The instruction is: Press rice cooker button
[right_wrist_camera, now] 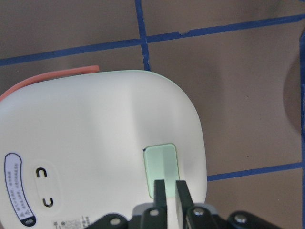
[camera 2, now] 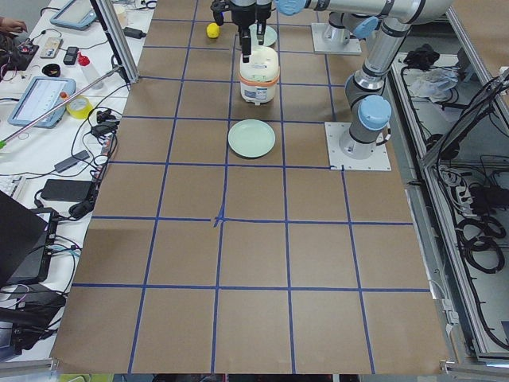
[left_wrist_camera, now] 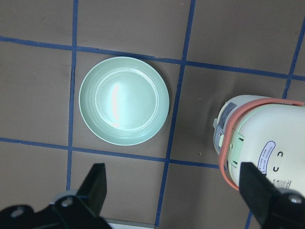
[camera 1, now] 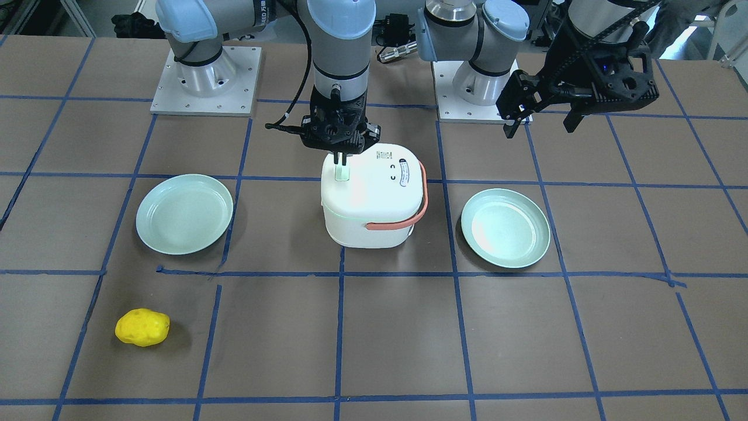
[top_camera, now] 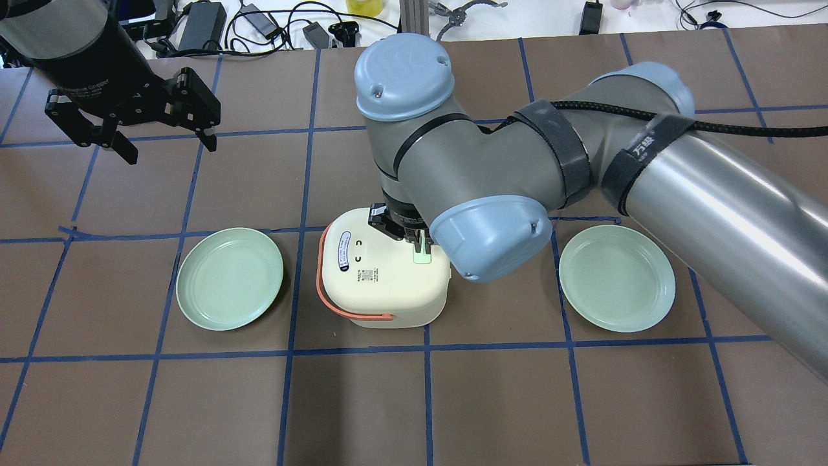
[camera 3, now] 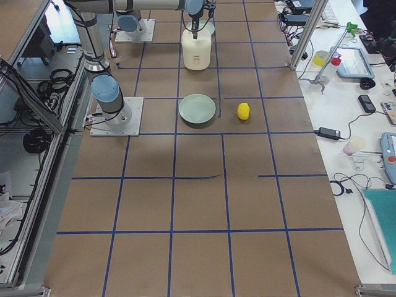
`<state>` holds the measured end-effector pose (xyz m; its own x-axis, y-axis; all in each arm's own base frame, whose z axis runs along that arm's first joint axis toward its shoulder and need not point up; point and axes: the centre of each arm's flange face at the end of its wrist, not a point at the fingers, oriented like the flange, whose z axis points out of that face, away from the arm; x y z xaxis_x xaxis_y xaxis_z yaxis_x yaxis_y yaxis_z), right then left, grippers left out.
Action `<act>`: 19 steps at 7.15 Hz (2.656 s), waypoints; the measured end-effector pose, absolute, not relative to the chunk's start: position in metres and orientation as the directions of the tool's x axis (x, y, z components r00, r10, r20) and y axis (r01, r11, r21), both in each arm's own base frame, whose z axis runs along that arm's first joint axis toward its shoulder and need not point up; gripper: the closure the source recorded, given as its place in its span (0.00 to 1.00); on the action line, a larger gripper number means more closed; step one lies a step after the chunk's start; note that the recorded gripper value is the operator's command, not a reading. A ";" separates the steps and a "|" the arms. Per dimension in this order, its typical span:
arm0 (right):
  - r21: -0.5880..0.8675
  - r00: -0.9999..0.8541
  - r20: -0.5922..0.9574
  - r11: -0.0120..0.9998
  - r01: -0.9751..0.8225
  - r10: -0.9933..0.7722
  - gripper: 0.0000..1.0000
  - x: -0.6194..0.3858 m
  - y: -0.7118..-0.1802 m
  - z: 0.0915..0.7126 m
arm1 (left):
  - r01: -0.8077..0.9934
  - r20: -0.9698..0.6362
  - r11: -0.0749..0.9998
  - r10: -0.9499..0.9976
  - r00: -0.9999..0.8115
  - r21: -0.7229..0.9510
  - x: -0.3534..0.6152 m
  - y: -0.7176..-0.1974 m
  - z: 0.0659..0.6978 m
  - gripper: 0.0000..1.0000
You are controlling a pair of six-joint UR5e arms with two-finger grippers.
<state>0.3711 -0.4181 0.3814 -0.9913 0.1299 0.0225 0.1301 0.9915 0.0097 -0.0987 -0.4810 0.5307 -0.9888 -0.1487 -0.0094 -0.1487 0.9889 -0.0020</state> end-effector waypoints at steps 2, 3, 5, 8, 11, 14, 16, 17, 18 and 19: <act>0.011 -0.992 0.023 0.992 0.123 0.123 1.00 0.372 -0.418 0.380 | -0.149 -0.010 0.989 -0.149 -0.989 -0.001 -0.099 -0.481 0.531 0.00; 0.013 -0.993 0.025 0.993 0.119 0.118 1.00 0.372 -0.417 0.379 | -0.149 -0.010 0.989 -0.149 -0.989 -0.001 -0.099 -0.481 0.530 0.00; 0.018 -0.993 0.029 0.993 0.115 0.114 1.00 0.373 -0.417 0.376 | -0.149 -0.010 0.989 -0.149 -0.989 -0.001 -0.099 -0.481 0.530 0.00; 0.022 -0.993 0.032 0.993 0.114 0.113 1.00 0.371 -0.414 0.365 | -0.149 -0.010 0.989 -0.149 -0.989 -0.001 -0.099 -0.481 0.530 0.00; 0.019 -0.993 0.030 0.993 0.114 0.113 0.99 0.371 -0.413 0.359 | -0.149 -0.010 0.989 -0.149 -0.989 0.000 -0.099 -0.481 0.530 0.00; 0.011 -0.993 0.024 0.993 0.114 0.113 0.99 0.371 -0.413 0.359 | -0.149 -0.010 0.989 -0.149 -0.989 -0.001 -0.099 -0.481 0.530 0.00; 0.012 -0.993 0.025 0.994 0.113 0.112 0.99 0.371 -0.413 0.358 | -0.149 -0.010 0.989 -0.149 -0.989 0.000 -0.099 -0.481 0.530 0.00; 0.011 -0.993 0.025 0.994 0.112 0.111 0.97 0.370 -0.412 0.357 | -0.149 -0.010 0.989 -0.149 -0.989 -0.001 -0.099 -0.481 0.530 0.00; 0.005 -0.994 0.021 0.994 0.110 0.110 0.94 0.370 -0.413 0.356 | -0.149 -0.009 0.989 -0.149 -0.989 -0.002 -0.099 -0.481 0.531 0.00; -0.006 -0.994 0.017 0.994 0.108 0.108 0.94 0.370 -0.414 0.359 | -0.149 -0.009 0.989 -0.149 -0.989 -0.002 -0.099 -0.481 0.531 0.00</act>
<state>0.3703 -0.4138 0.3591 -0.9940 0.1077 0.0167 0.1076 0.9942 -0.0059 -0.0987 -0.4811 0.5306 -0.9888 -0.1487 -0.0095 -0.1487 0.9889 -0.0018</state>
